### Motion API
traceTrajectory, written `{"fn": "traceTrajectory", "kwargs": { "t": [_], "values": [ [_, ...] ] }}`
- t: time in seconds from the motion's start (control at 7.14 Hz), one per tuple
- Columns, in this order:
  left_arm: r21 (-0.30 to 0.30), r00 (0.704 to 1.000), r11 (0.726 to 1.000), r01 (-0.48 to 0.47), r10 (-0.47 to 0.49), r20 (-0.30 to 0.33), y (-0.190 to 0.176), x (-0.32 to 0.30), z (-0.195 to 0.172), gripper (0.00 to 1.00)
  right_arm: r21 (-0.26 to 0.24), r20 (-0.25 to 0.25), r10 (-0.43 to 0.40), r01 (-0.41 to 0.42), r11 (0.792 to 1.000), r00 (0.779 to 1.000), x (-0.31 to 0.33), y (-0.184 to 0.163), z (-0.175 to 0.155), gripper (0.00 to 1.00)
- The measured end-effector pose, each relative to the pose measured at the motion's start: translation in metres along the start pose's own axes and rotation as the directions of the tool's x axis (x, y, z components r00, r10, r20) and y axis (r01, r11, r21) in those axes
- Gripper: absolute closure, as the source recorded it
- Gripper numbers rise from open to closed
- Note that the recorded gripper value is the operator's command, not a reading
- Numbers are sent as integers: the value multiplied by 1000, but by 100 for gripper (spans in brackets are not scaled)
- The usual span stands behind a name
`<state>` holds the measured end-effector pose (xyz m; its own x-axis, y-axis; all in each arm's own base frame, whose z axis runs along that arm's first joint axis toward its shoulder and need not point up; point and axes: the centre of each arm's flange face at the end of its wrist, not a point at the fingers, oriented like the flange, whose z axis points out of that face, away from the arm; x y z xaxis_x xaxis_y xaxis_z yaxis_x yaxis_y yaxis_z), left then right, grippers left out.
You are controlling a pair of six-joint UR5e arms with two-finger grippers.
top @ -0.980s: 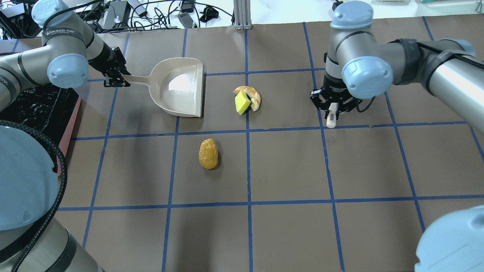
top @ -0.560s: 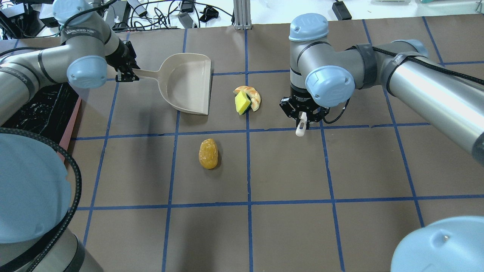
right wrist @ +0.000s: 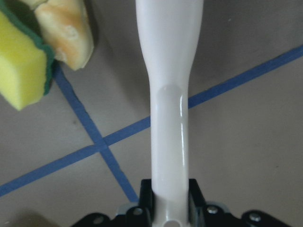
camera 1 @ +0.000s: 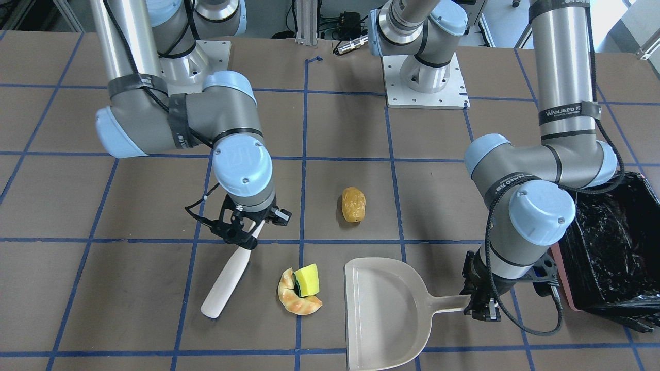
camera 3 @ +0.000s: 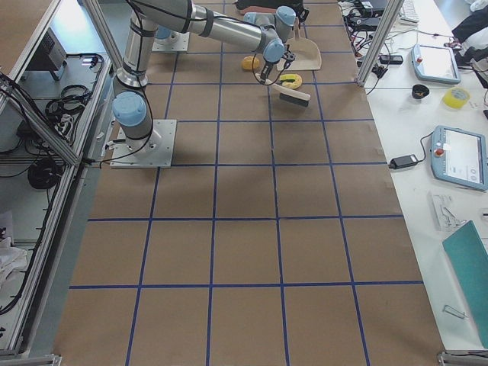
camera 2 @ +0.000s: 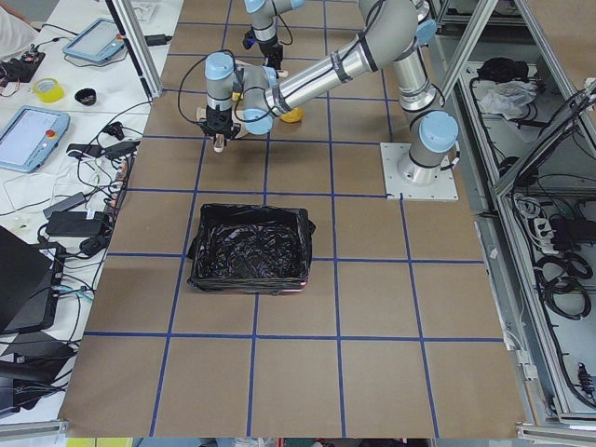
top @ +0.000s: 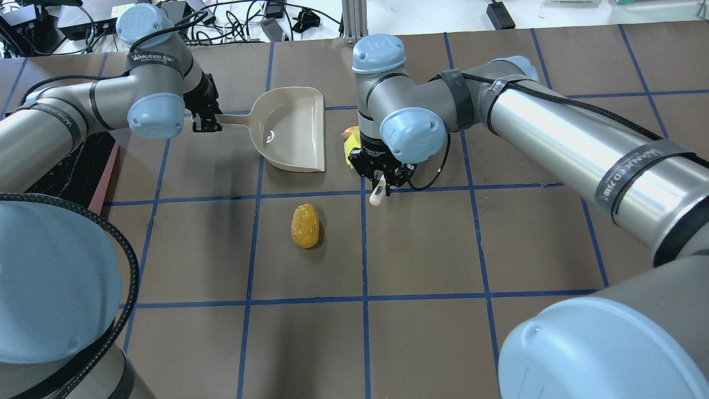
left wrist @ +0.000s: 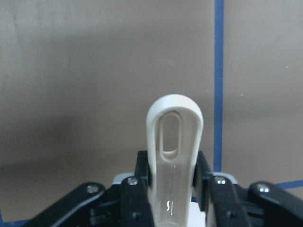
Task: Sweep and dump trash into bin
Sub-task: 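Sweep the sponge and peel into the dustpan with the right gripper's brush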
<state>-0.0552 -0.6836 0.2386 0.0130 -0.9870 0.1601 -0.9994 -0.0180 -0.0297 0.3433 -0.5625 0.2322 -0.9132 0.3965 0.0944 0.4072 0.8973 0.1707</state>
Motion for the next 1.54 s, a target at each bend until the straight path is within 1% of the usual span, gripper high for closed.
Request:
{"fn": "traceTrajectory", "kwargs": {
  "t": [0.14, 0.28, 0.42, 0.56, 0.7, 0.98, 1.12, 1.26, 1.4, 1.54],
  "values": [
    [3, 1000, 1000, 13, -13, 4, 0, 0, 3, 100, -9, 28, -27, 27, 1000, 999, -17, 2, -1, 100],
    [5, 1000, 1000, 17, -17, 4, 0, 1, 4, 100, -11, 47, -113, 114, 993, 992, -38, 9, 2, 100],
    [7, 1000, 1000, 16, -16, 0, 0, 2, 3, 100, -5, 50, -247, 247, 969, 968, -62, 22, 7, 100],
    [15, 1000, 1000, 12, -12, -6, 0, 3, 1, 100, 14, 54, -366, 366, 930, 929, -85, 36, 6, 100],
    [25, 1000, 1000, 6, -6, -10, -1, 4, 0, 100, 42, 62, -443, 441, 896, 894, -101, 46, -4, 100],
    [31, 1000, 1000, -1, 1, -17, -1, 6, -3, 100, 83, 69, -528, 522, 849, 847, -115, 55, -20, 100],
    [32, 1000, 999, -15, 16, -21, -1, 6, -6, 100, 103, 67, -569, 562, 821, 819, -118, 55, -26, 100],
    [31, 999, 999, -30, 31, -27, -2, 6, -10, 100, 119, 61, -616, 607, 786, 785, -119, 54, -32, 100],
    [28, 999, 999, -39, 40, -32, -1, 6, -14, 100, 127, 50, -652, 642, 756, 757, -118, 51, -38, 100],
    [26, 998, 998, -49, 50, -36, -2, 6, -17, 100, 135, 31, -676, 667, 733, 736, -112, 48, -48, 100]
  ]
}}
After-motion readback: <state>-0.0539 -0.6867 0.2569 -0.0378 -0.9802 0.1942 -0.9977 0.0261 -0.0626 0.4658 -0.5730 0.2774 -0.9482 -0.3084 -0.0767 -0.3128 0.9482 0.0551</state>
